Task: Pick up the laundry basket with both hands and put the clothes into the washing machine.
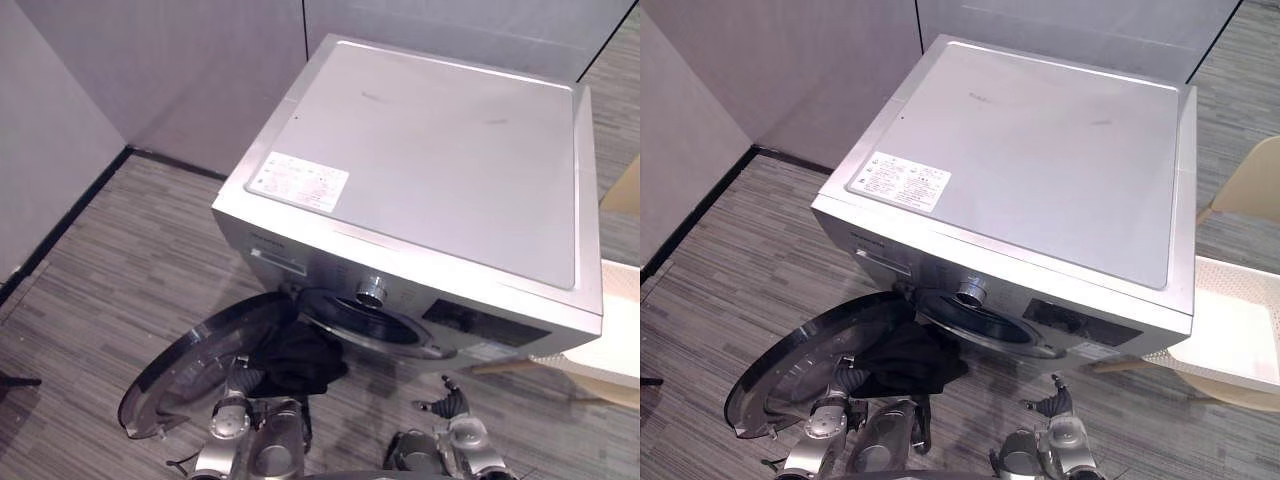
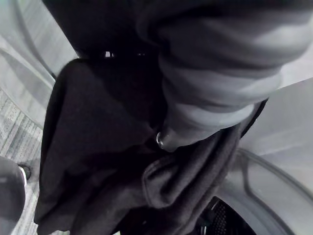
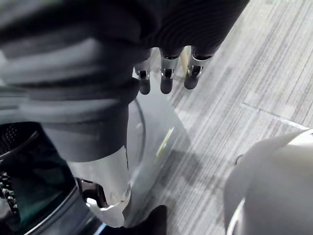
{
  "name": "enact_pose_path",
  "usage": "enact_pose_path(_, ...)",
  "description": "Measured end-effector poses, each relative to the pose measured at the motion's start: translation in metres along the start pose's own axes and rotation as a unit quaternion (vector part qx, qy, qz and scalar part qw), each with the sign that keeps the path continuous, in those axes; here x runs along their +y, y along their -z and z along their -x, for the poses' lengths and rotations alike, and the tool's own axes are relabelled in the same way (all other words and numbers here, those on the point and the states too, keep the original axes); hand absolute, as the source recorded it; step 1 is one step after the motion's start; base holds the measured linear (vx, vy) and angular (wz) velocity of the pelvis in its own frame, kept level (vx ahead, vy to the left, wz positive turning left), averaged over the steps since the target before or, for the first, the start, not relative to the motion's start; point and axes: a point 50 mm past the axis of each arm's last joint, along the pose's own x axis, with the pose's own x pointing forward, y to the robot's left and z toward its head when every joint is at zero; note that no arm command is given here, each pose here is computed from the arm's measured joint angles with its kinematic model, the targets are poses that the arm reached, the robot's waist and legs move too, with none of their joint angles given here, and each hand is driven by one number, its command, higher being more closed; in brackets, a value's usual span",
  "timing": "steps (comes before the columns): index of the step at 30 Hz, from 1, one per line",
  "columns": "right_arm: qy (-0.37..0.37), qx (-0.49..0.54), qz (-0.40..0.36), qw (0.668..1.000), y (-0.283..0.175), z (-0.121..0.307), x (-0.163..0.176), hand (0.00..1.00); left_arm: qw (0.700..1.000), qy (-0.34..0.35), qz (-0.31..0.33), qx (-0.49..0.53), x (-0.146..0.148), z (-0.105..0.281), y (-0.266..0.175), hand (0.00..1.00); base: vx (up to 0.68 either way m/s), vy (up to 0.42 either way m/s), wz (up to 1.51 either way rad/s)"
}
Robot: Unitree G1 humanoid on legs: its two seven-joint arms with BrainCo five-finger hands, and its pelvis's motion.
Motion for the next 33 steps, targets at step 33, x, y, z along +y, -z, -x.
enact_pose_path(33,0.124,-0.464,-0.193,0.855,-0.214,0.066,-0.053,0.00,0.677,-0.187,-0.013,-0.711,0.019,0.110,-0.458,1.00,-0.12,-0.025,-0.21)
